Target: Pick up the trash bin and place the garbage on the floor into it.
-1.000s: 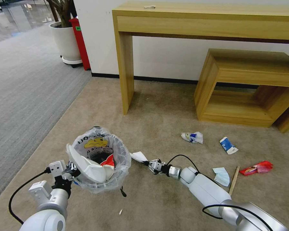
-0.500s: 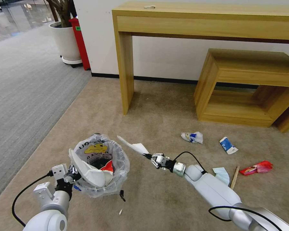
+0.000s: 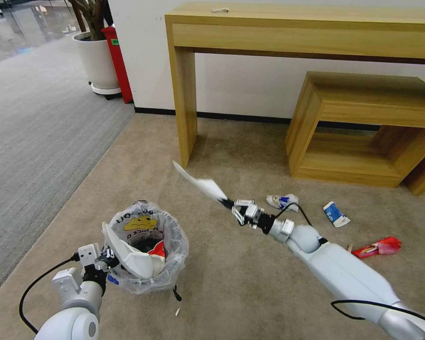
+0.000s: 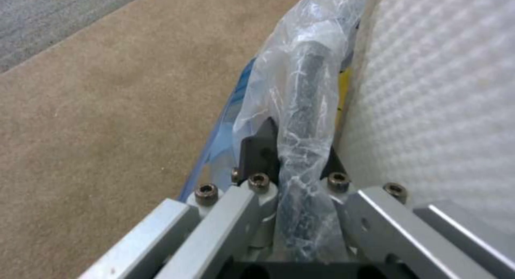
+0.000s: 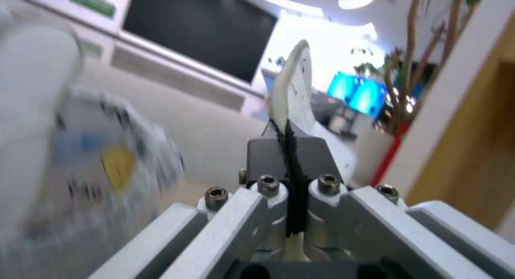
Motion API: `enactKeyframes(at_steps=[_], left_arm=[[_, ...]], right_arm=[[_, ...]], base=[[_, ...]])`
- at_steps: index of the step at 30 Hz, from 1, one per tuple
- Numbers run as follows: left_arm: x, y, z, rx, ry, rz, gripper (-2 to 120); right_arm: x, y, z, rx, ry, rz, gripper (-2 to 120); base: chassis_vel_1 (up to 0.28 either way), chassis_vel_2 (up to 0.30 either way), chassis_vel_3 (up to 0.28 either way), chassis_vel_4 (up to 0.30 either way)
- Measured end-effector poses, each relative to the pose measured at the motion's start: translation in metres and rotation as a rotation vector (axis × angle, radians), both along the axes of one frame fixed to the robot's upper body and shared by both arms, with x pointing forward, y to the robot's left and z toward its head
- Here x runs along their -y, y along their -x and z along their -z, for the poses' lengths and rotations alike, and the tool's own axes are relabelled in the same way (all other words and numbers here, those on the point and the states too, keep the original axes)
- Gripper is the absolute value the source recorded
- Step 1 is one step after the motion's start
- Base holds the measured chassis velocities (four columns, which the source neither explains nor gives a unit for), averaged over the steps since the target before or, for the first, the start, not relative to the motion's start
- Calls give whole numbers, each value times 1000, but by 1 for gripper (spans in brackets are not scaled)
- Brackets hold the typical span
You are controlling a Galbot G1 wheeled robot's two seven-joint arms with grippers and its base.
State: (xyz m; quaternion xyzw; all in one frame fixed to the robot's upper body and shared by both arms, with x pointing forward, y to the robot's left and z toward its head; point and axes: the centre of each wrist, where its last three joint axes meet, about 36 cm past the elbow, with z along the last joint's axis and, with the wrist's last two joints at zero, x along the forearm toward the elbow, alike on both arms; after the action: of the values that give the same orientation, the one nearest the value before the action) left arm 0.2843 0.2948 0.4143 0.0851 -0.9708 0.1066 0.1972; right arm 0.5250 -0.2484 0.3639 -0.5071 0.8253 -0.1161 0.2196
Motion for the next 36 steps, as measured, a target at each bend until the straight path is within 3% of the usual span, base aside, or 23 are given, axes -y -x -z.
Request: enactKeyframes(at_steps=[9, 15, 36], left_arm=[[5, -1, -5, 5, 4, 10, 3], [4, 0, -9, 11, 0, 6, 3], [15, 5, -25, 42, 2, 23, 3]], right_arm=[[-50, 24, -26, 2, -72, -149, 0], [-67, 37, -31, -16, -82, -211, 0], [-105, 56, 15, -90, -32, -293, 0]], base=[[0, 0, 0, 0], [0, 0, 0, 0], [0, 0, 0, 0]])
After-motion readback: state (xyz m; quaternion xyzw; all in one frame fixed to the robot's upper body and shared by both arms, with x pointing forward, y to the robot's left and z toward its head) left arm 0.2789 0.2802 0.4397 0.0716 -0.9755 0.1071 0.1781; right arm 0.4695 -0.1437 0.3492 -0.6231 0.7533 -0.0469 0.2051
